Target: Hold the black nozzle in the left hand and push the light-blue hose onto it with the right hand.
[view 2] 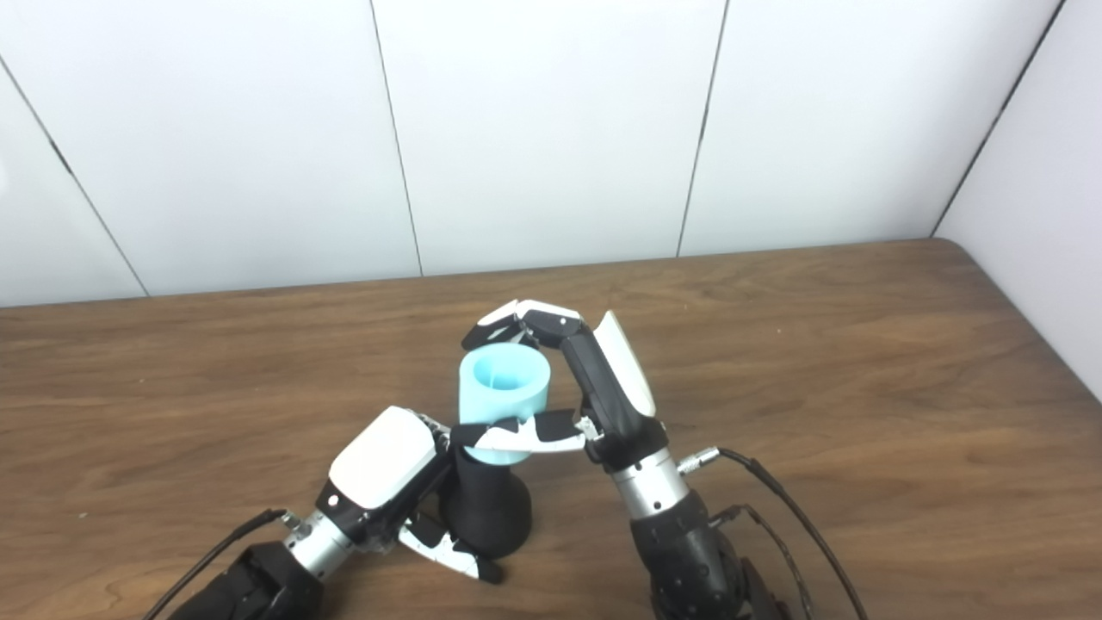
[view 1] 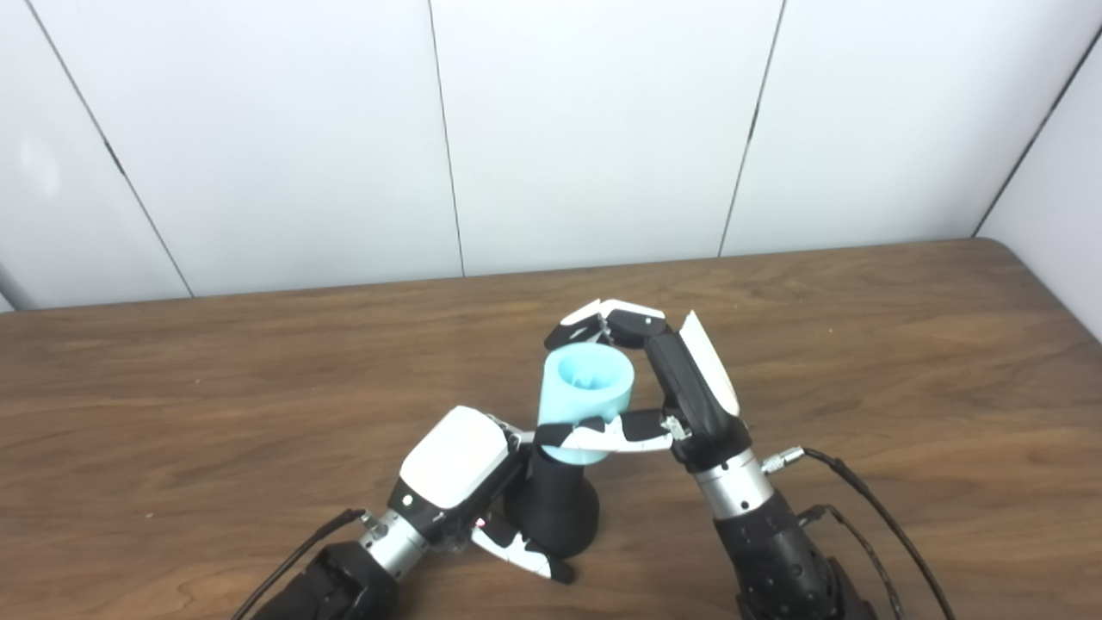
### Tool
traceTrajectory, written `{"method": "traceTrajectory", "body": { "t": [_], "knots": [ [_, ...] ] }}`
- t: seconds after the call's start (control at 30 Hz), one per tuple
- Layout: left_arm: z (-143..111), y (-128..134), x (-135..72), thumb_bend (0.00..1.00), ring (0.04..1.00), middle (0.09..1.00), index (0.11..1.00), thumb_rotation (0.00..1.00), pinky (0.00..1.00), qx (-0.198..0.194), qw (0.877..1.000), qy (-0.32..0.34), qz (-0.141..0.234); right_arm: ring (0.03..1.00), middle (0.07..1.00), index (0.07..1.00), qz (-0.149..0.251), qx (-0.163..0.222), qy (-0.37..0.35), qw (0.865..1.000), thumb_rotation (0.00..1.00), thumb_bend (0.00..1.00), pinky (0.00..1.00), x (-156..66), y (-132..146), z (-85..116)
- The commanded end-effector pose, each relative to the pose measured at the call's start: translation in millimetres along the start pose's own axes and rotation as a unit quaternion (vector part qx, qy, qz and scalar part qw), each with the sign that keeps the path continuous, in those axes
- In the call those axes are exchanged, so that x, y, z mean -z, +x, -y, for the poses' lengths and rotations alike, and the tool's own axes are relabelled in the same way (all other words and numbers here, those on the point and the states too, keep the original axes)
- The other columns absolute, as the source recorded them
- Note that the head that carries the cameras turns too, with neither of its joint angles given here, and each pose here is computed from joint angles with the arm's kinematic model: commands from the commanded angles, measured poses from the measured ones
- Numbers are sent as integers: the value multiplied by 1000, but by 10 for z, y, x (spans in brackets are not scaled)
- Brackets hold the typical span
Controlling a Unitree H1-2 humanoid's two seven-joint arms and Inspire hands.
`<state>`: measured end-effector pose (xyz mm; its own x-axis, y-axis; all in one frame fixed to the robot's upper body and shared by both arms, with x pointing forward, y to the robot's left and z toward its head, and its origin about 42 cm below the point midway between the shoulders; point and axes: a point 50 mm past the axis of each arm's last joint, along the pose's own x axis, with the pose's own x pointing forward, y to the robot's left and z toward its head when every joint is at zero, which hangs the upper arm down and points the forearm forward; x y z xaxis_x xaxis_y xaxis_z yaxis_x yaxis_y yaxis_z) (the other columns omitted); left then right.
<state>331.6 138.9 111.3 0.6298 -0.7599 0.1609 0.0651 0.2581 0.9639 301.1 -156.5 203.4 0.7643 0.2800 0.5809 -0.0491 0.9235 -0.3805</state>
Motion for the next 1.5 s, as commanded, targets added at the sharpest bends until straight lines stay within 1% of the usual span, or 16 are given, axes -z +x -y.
{"method": "traceTrajectory", "body": {
  "t": [0.0, 0.07, 0.2, 0.4, 0.47, 0.53, 0.8, 0.9, 1.23, 1.37, 1.47],
  "knots": [
    [644, -433, -247, 518, 140, 214, 481, 40, 86, 96, 994, -50, -24, 235, 444, 534, 16, -7, 2, 1000, 0, 520, 175, -25, 33, -100],
    [642, -430, -246, 518, 142, 217, 481, 40, 88, 97, 994, -49, -23, 251, 445, 534, 17, -8, 3, 1000, 0, 520, 190, -24, 31, -122],
    [644, -425, -246, 518, 144, 218, 481, 40, 90, 96, 994, -47, -22, 236, 450, 529, 19, -11, 5, 1000, 0, 521, 177, -30, 24, -154],
    [645, -421, -248, 518, 143, 216, 481, 40, 87, 102, 994, -45, -23, 276, 456, 525, 17, -19, 14, 1000, 0, 522, 212, -46, 2, -196],
    [646, -418, -250, 518, 145, 220, 482, 40, 88, 103, 993, -44, -24, 254, 455, 526, 17, -22, 15, 1000, 0, 522, 190, -54, -2, -209],
    [647, -416, -250, 518, 144, 219, 481, 40, 88, 101, 994, -43, -24, 274, 452, 527, 18, -24, 14, 999, 0, 522, 211, -56, -4, -219],
    [650, -414, -251, 518, 143, 217, 481, 40, 88, 104, 993, -43, -22, 283, 449, 528, 18, -27, 15, 999, 0, 521, 217, -63, -6, -229],
    [651, -416, -252, 518, 144, 218, 482, 40, 90, 104, 993, -44, -24, 310, 452, 526, 22, -28, 13, 999, 0, 522, 247, -63, -3, -232],
    [639, -418, -259, 518, 143, 217, 481, 39, 88, 102, 993, -44, -25, 311, 452, 523, 21, -32, 3, 999, 0, 523, 242, -40, -20, -214],
    [623, -419, -265, 518, 144, 219, 481, 40, 89, 100, 994, -46, -24, 273, 451, 522, 21, -34, -8, 999, 0, 523, 210, -16, -61, -192],
    [628, -424, -266, 518, 139, 213, 481, 40, 85, 97, 994, -48, -25, 193, 424, 529, 22, -36, -22, 999, 0, 520, 150, 25, -103, -185]
  ]
}}
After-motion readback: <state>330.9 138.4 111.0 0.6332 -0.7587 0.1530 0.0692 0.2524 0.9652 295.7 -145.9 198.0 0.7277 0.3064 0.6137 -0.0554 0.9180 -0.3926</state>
